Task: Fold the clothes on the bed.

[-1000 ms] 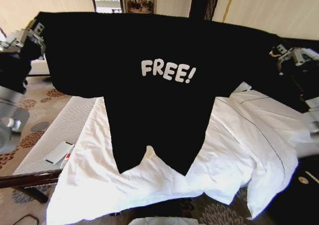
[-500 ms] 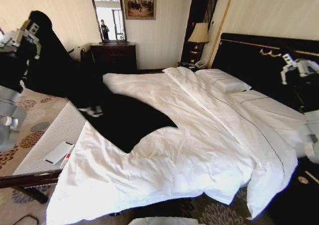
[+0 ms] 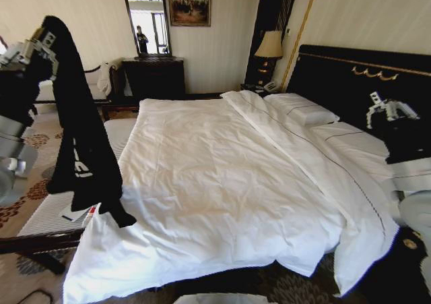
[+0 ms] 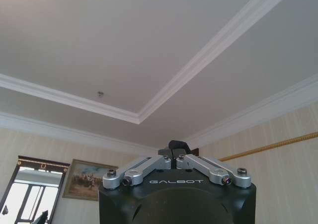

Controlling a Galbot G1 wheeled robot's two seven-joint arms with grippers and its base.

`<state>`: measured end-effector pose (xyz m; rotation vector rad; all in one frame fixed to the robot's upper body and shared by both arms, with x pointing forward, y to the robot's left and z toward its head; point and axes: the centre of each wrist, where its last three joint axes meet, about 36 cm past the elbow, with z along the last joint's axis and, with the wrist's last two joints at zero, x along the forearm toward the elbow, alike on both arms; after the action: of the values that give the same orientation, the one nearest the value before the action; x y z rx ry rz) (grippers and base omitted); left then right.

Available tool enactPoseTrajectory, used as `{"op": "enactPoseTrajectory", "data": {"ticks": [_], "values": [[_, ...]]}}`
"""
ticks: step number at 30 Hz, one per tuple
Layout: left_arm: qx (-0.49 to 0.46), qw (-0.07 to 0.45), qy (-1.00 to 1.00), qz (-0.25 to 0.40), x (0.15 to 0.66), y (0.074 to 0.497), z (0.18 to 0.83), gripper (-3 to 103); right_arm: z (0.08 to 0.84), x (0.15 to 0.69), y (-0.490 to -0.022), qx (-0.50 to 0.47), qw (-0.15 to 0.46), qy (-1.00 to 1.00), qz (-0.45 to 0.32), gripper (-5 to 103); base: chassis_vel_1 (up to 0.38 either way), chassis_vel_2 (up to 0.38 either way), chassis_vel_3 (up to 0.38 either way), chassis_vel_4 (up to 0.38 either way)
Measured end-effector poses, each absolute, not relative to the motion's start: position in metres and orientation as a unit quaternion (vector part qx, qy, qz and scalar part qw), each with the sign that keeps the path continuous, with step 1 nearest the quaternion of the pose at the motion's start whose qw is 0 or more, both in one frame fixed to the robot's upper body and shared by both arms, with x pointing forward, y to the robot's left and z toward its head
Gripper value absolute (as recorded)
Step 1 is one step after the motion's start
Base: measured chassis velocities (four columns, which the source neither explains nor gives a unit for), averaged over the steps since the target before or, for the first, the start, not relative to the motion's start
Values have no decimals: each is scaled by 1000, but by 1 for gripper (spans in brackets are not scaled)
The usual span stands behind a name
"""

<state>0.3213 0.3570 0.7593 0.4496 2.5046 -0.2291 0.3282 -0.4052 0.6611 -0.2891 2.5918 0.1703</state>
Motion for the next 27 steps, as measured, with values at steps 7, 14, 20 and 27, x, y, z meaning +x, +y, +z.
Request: {"op": "enactPoseTrajectory", "data": {"ticks": [7, 14, 20, 27], "values": [[172, 281, 941, -74, 321, 354, 759, 0, 663, 347, -421, -102, 267, 956, 59, 0, 0, 0, 0, 0], [165, 280, 943, -74, 323, 358, 760, 0, 602, 380, -418, -74, 224, 969, 80, 2, 0, 0, 0, 0], [158, 282, 943, -79, 326, 361, 759, 0, 565, 408, -403, -76, 182, 974, 112, 24, 0, 0, 0, 0], [145, 287, 944, -69, 326, 366, 769, 0, 508, 463, -376, -154, 167, 971, 75, 50, 0, 0, 0, 0]]}}
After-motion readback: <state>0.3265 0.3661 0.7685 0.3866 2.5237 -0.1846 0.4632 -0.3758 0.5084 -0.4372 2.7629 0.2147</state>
